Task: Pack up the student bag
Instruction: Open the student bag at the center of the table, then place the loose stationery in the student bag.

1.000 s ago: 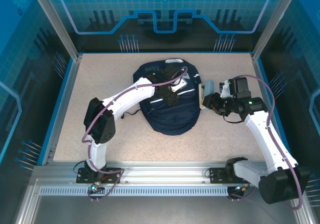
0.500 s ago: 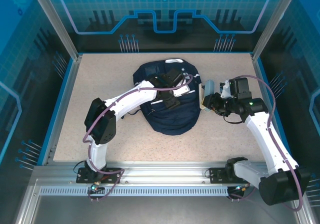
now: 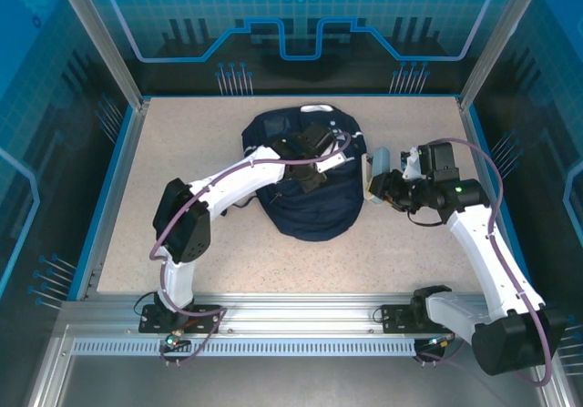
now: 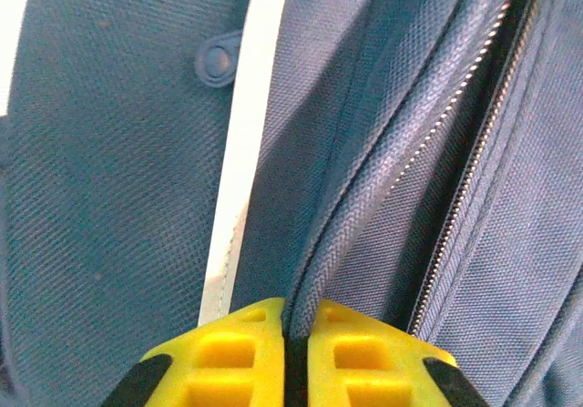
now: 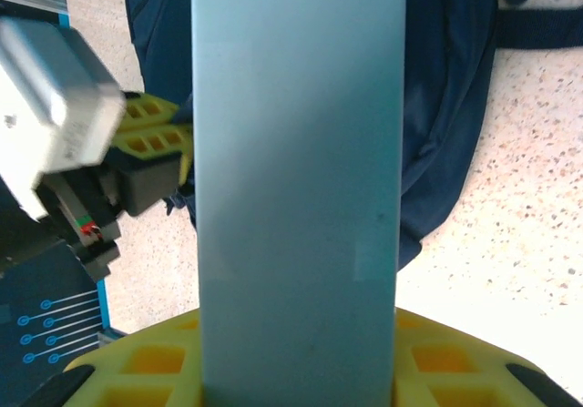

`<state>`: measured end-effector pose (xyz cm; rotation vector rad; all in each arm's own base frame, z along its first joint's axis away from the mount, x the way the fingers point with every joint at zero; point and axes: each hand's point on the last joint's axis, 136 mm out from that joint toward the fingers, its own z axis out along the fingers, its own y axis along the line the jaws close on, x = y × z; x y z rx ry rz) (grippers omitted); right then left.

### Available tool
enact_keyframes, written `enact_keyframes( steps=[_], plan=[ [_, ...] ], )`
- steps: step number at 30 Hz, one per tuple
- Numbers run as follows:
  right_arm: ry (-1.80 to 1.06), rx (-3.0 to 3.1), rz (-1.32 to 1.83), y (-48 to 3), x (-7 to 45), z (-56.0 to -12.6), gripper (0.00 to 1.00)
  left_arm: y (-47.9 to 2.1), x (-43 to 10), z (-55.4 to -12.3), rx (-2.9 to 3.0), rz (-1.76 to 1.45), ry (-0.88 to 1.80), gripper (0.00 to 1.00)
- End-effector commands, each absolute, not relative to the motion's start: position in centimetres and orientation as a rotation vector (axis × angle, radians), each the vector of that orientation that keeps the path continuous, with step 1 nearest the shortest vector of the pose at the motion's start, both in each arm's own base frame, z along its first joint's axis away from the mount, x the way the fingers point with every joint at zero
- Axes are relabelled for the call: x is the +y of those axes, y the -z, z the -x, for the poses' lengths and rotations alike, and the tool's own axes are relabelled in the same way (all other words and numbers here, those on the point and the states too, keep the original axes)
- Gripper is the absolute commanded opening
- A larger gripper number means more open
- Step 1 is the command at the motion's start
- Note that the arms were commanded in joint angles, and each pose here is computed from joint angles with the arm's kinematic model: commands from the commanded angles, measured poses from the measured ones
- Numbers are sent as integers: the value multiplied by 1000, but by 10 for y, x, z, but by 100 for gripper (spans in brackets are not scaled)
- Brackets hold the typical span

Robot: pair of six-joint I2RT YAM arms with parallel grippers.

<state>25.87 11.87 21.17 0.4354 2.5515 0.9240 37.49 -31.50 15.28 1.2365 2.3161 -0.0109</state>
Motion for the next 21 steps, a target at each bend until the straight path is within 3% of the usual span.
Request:
enact_keyframes(
  steps=[1, 9, 21],
  plan=[
    [-1054, 2543, -417, -221, 131, -249, 25, -236, -319, -403, 2155, -932, 46, 7],
    [-1259, 2548, -332, -226, 168, -252, 26, -288, -345, -399, 2060, -826, 168, 4],
    [-1289, 2502, -521, -215, 190, -326, 26, -311, -353, -390, 2054, -751, 286, 2]
  ],
)
